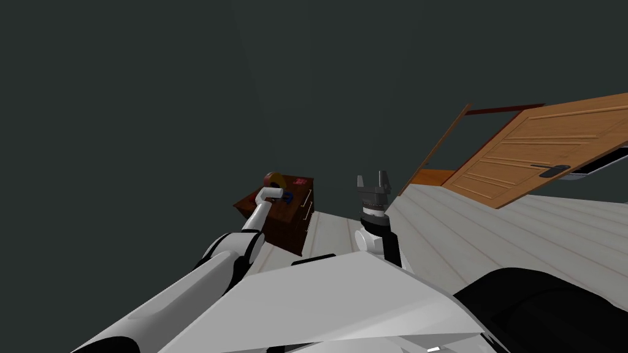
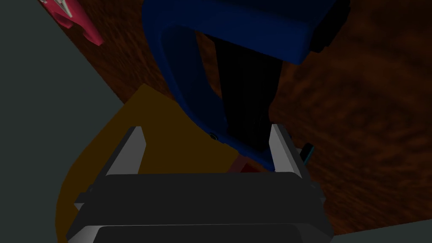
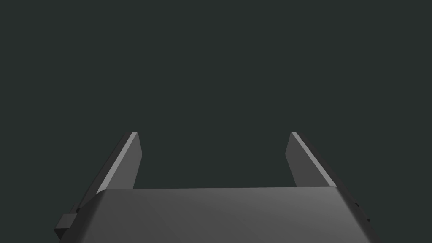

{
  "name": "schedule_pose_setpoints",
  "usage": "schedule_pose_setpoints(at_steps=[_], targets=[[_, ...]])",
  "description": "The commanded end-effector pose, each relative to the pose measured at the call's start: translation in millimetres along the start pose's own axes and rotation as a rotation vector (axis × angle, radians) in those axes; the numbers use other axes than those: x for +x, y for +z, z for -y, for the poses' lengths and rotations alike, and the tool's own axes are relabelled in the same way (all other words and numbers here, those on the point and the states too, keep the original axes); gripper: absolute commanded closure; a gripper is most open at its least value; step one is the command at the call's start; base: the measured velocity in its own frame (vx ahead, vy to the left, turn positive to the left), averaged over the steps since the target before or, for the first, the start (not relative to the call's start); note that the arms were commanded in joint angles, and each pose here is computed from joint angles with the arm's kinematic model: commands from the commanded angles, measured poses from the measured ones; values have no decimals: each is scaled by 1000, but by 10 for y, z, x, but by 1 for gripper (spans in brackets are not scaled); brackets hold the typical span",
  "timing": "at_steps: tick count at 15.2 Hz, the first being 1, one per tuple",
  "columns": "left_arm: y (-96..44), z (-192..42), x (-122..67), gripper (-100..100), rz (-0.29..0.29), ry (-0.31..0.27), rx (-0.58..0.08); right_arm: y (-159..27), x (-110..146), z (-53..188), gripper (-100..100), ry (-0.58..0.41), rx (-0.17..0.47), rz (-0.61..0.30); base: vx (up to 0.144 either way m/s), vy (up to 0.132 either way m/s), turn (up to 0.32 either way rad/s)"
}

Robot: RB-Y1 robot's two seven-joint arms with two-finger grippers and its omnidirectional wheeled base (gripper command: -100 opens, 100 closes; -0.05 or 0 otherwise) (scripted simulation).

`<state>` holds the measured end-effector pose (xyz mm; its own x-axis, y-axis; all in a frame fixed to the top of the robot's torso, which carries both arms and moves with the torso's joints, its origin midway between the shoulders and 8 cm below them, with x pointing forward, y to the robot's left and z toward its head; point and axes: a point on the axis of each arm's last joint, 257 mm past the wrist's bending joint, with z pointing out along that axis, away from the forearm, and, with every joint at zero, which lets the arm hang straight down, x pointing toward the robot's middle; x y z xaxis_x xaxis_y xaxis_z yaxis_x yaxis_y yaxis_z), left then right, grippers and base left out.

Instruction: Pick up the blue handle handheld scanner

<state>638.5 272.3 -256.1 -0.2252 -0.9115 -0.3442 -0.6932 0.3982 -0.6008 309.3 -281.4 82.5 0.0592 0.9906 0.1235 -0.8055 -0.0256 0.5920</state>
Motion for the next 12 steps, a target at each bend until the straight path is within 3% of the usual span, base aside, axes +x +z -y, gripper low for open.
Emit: schedule_pose_setpoints(at_steps=[1, 3, 4, 12], targets=[[2, -50, 28, -100, -18, 7, -56, 0, 0, 0, 0, 0, 0, 0, 23, -8, 6], [0, -91, 38, -100, -22, 7, -72, 0, 0, 0, 0, 0, 0, 0, 25, -8, 2], [-6, -128, 65, -100, -37, 12, -115, 0, 0, 0, 0, 0, 0, 0, 27, -7, 5], [-78, -317, 164, -100, -89, 27, -263, 0, 0, 0, 0, 0, 0, 0, 34, 0, 5]])
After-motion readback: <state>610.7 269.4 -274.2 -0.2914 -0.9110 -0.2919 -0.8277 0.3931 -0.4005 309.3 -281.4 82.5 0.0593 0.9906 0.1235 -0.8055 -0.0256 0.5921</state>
